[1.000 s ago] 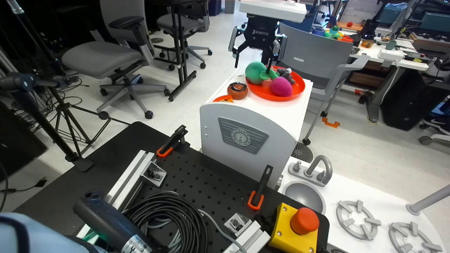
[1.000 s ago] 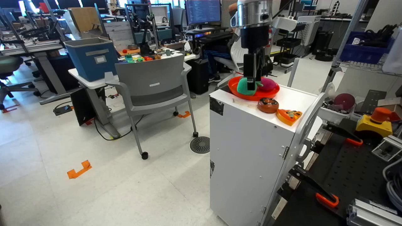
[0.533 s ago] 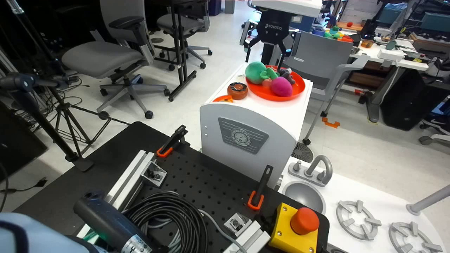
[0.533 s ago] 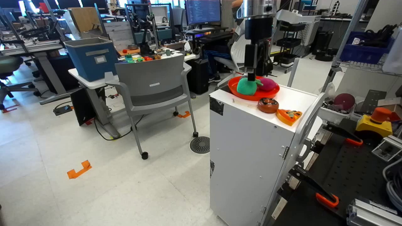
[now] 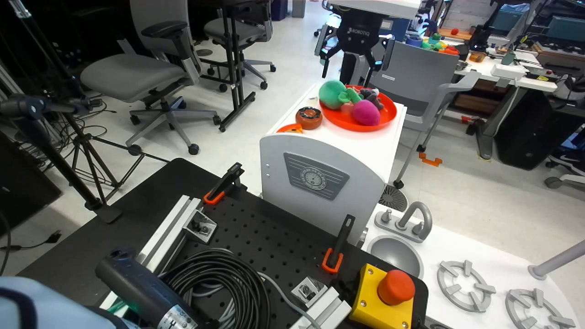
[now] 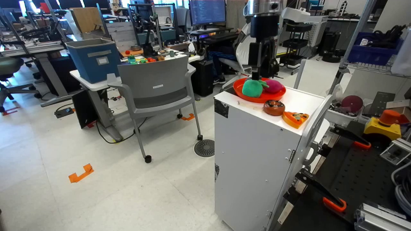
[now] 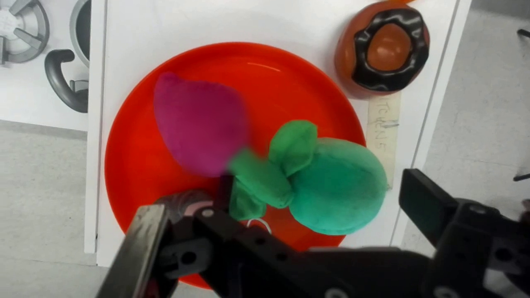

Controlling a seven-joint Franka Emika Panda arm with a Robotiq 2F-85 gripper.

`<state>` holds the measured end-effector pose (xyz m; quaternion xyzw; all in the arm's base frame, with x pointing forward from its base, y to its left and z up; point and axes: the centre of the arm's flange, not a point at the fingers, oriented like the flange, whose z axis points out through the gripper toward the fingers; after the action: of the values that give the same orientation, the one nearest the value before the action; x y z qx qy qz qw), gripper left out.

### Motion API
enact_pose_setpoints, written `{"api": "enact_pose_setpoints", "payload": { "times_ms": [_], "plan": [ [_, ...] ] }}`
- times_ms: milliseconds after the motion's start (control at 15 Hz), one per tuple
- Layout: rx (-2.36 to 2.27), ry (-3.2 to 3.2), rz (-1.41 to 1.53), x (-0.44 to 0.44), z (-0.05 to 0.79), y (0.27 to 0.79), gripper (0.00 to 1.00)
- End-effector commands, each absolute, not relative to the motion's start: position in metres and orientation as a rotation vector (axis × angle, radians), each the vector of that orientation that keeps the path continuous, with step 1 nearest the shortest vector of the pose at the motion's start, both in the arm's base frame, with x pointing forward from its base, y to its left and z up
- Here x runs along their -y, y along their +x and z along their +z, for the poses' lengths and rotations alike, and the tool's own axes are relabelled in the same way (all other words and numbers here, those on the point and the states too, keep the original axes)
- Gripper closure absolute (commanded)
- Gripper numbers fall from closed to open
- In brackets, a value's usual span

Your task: Place the green plush toy inside the sink

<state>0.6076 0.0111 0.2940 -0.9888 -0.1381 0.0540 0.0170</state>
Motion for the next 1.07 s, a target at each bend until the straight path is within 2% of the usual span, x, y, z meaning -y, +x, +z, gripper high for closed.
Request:
{"api": "enact_pose_setpoints", "payload": {
  "times_ms": [0,1000],
  "plan": [
    [0.407,-3.086,0.128,-0.013,0.301,0.606,0.0],
    [0.529,-3.166,0.196,-0.054,0.283,0.603,0.0]
  ]
}}
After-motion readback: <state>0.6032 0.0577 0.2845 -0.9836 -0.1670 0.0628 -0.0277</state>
